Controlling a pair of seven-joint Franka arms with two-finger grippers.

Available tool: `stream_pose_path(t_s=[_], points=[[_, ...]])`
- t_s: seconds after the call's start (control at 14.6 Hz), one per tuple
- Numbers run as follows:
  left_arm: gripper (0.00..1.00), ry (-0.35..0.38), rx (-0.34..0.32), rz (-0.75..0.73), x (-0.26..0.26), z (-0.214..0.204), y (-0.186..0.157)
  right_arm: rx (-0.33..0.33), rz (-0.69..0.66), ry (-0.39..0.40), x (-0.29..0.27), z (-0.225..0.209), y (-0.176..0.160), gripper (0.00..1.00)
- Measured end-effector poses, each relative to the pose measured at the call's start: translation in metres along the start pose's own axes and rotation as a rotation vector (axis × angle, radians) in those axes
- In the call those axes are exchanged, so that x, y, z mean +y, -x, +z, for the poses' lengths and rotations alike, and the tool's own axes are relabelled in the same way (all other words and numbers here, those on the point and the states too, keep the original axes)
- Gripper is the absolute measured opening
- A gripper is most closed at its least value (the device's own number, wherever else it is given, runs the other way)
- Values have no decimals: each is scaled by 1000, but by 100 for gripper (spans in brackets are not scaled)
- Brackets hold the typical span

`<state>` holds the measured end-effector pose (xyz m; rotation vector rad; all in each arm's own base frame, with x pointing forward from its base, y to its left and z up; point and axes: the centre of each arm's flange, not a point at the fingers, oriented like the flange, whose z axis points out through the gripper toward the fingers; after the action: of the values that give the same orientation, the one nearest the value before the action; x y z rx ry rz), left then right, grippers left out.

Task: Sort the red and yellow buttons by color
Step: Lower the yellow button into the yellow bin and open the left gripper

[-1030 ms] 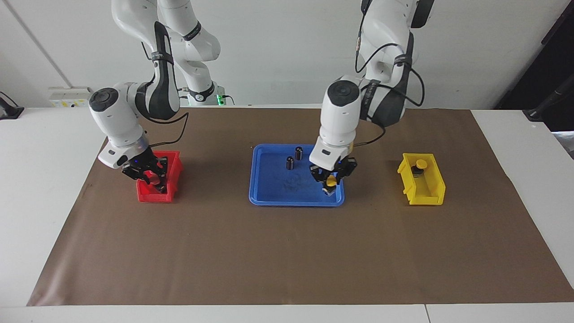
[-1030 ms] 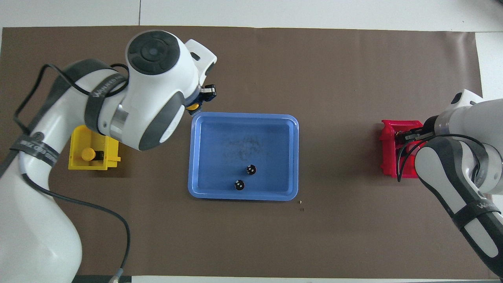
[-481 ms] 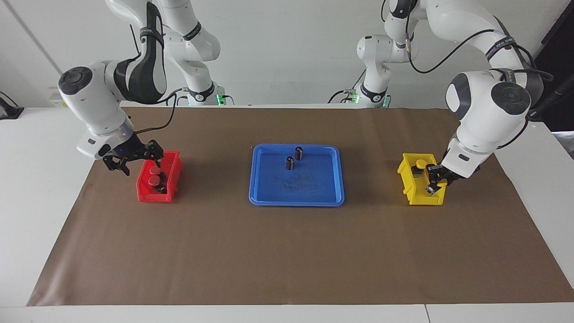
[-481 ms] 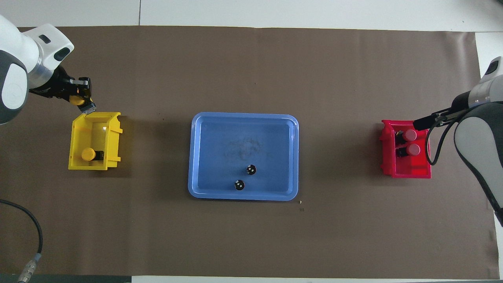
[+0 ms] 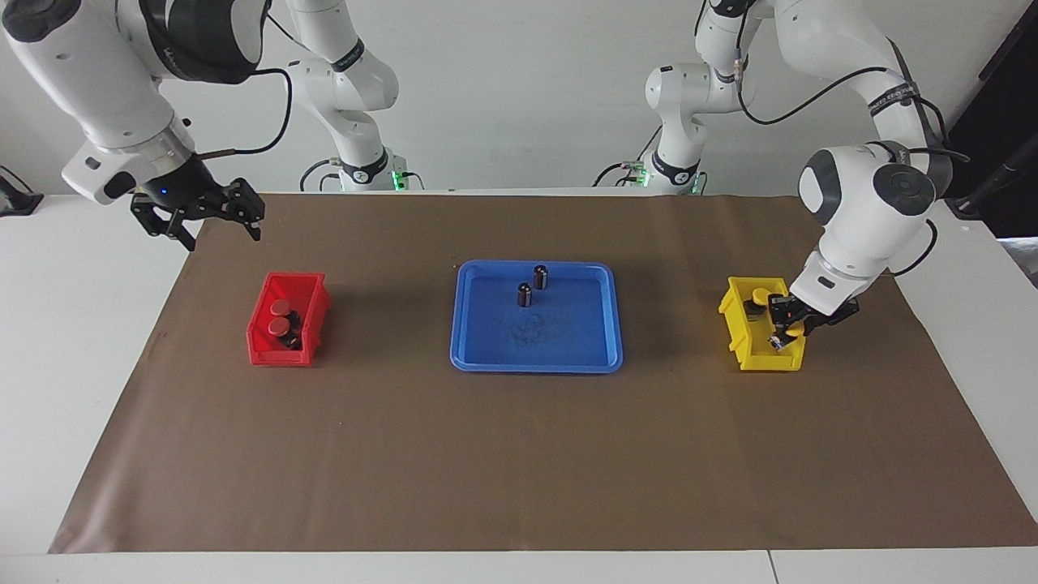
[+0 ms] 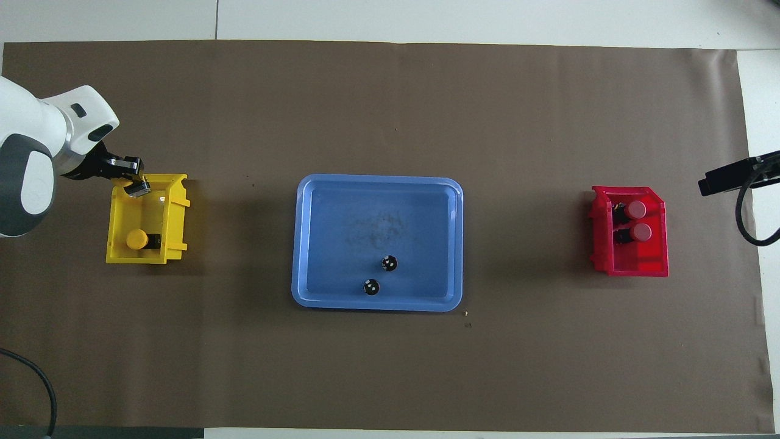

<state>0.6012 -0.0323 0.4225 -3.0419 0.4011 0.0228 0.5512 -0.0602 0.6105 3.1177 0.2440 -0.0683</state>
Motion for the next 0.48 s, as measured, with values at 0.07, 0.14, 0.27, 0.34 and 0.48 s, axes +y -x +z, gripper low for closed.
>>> stream_pose_path(t_s=[0.07,0.14,0.27,0.34,0.48], points=[[41,1,-4,47,1,2,2,-3,9,5,3,-2,3,100],[41,3,-9,90,2,4,3,-7,20,4,8,-2,5,100],[41,4,-11,161,3,8,4,-13,74,3,13,0,6,100],[41,9,-6,182,4,10,4,-15,94,2,12,1,5,100],[41,30,-4,198,4,17,6,-17,112,2,12,1,6,100]])
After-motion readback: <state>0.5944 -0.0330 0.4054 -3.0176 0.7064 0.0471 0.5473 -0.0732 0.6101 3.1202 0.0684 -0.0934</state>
